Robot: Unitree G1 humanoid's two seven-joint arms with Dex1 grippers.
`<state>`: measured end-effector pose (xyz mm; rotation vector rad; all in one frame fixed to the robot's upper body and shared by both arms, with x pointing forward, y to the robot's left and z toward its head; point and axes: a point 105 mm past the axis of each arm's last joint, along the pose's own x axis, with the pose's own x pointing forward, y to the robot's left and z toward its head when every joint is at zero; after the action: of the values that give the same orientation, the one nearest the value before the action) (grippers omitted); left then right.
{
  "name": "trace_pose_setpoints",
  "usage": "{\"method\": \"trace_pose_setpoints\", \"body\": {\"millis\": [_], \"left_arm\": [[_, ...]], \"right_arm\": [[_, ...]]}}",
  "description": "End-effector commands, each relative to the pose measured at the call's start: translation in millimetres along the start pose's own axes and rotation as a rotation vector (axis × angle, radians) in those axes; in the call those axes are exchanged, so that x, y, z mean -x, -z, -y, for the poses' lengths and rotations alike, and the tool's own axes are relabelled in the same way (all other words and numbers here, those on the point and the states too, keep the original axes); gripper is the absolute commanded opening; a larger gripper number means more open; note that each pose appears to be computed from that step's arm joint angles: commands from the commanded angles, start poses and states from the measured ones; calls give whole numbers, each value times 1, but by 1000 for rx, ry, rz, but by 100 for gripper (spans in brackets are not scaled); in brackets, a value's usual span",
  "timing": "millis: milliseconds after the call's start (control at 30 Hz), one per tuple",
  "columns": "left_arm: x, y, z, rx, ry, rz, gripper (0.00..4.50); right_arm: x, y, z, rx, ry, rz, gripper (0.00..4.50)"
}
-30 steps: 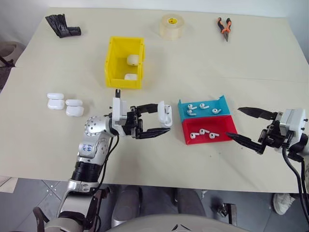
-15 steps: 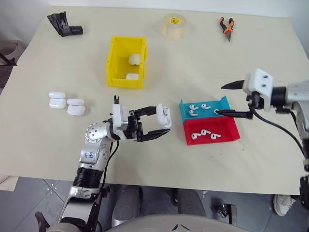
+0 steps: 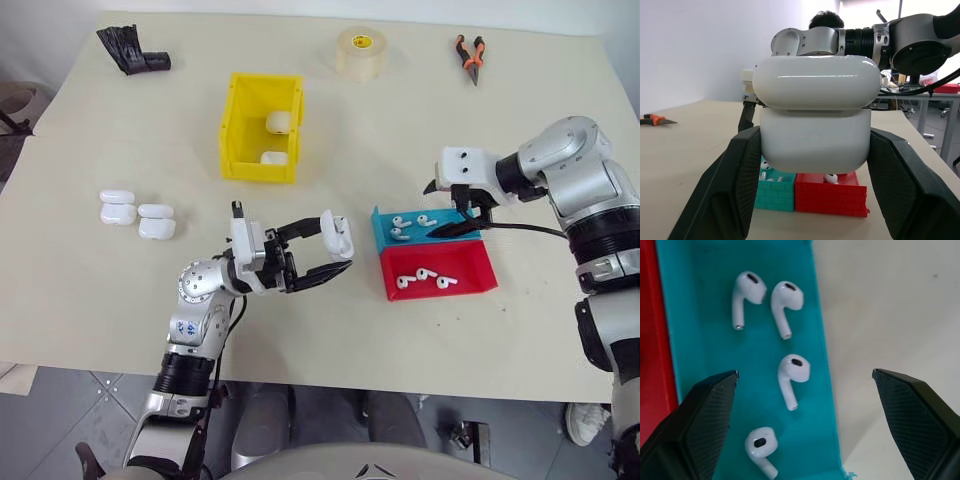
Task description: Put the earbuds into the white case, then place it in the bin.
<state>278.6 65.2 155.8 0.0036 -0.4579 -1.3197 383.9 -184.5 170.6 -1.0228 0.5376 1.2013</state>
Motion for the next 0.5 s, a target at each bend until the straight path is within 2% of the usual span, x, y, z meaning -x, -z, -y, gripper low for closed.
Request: {"method": "trace_pose_setpoints", "body": {"millis": [33, 300, 500], "left_arm": [[-5, -12, 5, -60, 14, 34, 278], [-8, -12, 6, -58, 11, 41, 278], [-8, -13, 5, -61, 13, 45, 278]], "right_arm": [[4, -3, 6, 47, 11, -23, 448], [-6, -4, 5, 71, -18, -30, 186], [-12, -6, 5, 91, -30, -29, 186]]}}
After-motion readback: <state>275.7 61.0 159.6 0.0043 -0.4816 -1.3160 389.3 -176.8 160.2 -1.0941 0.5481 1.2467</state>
